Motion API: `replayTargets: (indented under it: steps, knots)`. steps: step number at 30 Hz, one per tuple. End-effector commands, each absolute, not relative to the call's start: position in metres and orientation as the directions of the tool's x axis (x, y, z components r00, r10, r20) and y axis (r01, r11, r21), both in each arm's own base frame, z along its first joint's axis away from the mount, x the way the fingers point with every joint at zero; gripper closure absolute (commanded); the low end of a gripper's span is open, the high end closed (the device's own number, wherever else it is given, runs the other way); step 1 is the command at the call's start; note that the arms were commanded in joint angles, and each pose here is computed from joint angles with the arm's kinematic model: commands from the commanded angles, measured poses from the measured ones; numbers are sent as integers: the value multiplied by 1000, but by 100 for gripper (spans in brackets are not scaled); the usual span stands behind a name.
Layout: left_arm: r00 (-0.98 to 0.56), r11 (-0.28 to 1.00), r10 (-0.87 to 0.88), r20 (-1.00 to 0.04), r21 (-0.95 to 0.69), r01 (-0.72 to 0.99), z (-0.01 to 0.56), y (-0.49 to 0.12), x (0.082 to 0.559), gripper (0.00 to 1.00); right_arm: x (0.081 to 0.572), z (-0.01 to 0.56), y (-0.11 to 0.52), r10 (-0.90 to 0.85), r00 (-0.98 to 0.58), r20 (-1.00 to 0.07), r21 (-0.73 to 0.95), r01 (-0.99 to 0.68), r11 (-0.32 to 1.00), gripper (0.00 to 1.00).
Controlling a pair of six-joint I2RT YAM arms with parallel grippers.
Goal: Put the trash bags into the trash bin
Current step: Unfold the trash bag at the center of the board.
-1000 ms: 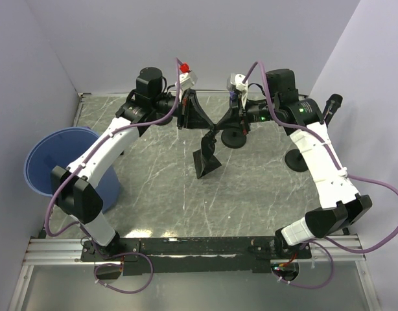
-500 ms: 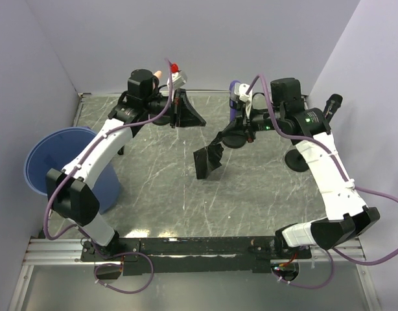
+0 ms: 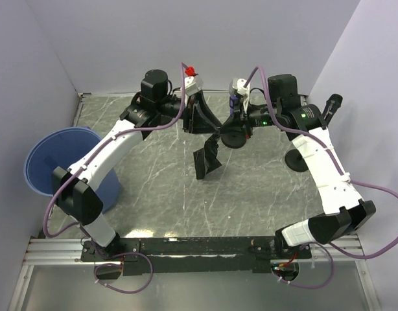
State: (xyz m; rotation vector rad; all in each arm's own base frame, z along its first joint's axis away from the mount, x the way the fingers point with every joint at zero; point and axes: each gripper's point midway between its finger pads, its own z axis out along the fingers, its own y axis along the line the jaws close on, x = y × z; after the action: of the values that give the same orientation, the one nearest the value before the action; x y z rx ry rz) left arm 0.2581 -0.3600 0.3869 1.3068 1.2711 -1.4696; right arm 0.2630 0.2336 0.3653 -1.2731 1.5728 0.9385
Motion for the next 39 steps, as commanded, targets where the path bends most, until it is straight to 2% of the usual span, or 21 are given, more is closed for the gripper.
replayTargets:
  steps: [1,3,6,8,9,10,11,17,23,28,36,39]
  knots:
    - [-126,-220,43,-991,-133,966,397,-360,259,68,265,391,237,-264,-29,-964,-19,-984,176,100]
    - [-126,-211,47,-991,-133,968,396,-360,259,66,265,391,238,-263,-33,-964,-14,-984,176,100]
    - [-112,-194,41,-993,-118,974,397,-357,261,57,266,391,238,-264,-33,-964,-14,-985,174,100]
    - [-118,-198,44,-992,-124,972,395,-356,261,55,267,392,238,-263,-32,-964,-15,-984,176,100]
    - [-127,-203,49,-991,-134,970,394,-357,261,59,267,392,238,-261,-31,-965,-17,-984,177,100]
    - [-135,-207,54,-989,-143,968,393,-357,261,69,267,393,238,-260,-32,-965,-15,-984,176,100]
    - [-144,-213,59,-988,-153,965,392,-358,261,74,268,393,238,-259,-33,-965,-15,-984,179,100]
    - [-168,-194,67,-983,-178,965,390,-355,267,91,270,392,236,-262,-40,-964,-13,-981,196,100]
    - [-191,-137,65,-980,-198,971,388,-340,274,99,279,387,225,-257,-75,-964,11,-970,242,100]
    - [-186,-122,65,-980,-193,974,388,-330,272,99,282,384,221,-255,-89,-963,21,-965,260,100]
    - [-174,-44,57,-983,-177,983,392,-314,280,99,313,375,200,-311,-123,-943,-35,-888,459,100]
    - [-162,-5,57,-985,-163,987,392,-308,284,99,318,375,193,-337,-103,-936,-83,-864,496,100]
